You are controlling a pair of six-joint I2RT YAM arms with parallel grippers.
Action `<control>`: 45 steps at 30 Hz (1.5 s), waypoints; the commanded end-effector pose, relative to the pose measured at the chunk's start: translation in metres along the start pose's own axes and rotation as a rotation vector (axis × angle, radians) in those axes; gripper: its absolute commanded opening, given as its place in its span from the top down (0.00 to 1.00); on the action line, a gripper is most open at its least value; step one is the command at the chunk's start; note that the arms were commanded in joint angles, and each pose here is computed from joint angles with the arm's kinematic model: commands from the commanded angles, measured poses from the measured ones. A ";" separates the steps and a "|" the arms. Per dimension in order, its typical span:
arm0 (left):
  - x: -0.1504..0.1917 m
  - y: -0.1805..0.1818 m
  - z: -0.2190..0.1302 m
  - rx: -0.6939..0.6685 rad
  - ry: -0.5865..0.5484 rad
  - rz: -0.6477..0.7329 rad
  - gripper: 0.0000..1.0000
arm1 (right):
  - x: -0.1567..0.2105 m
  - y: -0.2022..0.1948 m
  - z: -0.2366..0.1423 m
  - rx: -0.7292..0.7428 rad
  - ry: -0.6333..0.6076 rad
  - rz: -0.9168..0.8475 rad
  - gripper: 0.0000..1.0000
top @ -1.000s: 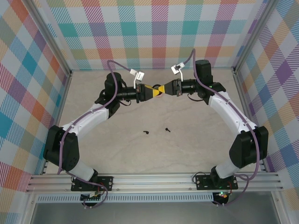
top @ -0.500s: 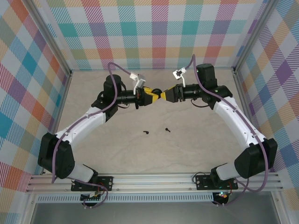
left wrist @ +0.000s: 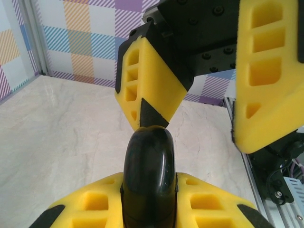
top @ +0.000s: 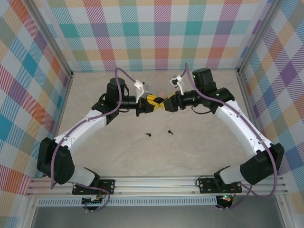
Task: Insert wireless bluetooth earbuds into charging case
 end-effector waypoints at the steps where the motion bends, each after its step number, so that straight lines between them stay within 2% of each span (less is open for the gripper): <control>1: -0.013 -0.010 0.001 0.066 -0.014 0.073 0.89 | -0.002 0.002 0.001 -0.001 0.018 -0.037 0.42; 15: -0.018 -0.019 0.004 0.187 0.017 0.003 0.88 | 0.003 0.003 0.011 -0.067 0.085 -0.064 0.52; 20: -0.018 -0.014 0.005 0.164 0.030 -0.041 0.86 | 0.002 0.003 0.011 -0.065 0.075 -0.068 0.67; 26: -0.023 0.008 0.009 0.034 0.004 -0.154 0.75 | -0.007 0.003 0.007 -0.054 0.007 -0.053 0.76; 35: -0.034 0.014 0.008 -0.010 -0.105 -0.223 0.60 | -0.021 0.013 -0.005 -0.102 -0.084 -0.054 0.79; 45: -0.044 0.011 0.005 0.006 -0.185 -0.238 0.57 | -0.025 0.022 -0.008 -0.165 -0.099 -0.059 0.78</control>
Point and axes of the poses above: each hand's point on the last joint's axis, 136 mm out from that joint toward the fingers, its own z axis out along the fingers, its own y axis along the line the jaws close on, x = y × z, the point moved 3 cm from there along -z, back along the fingers, and after that the axes turned 6 degrees about z, right-handed, at the moved point
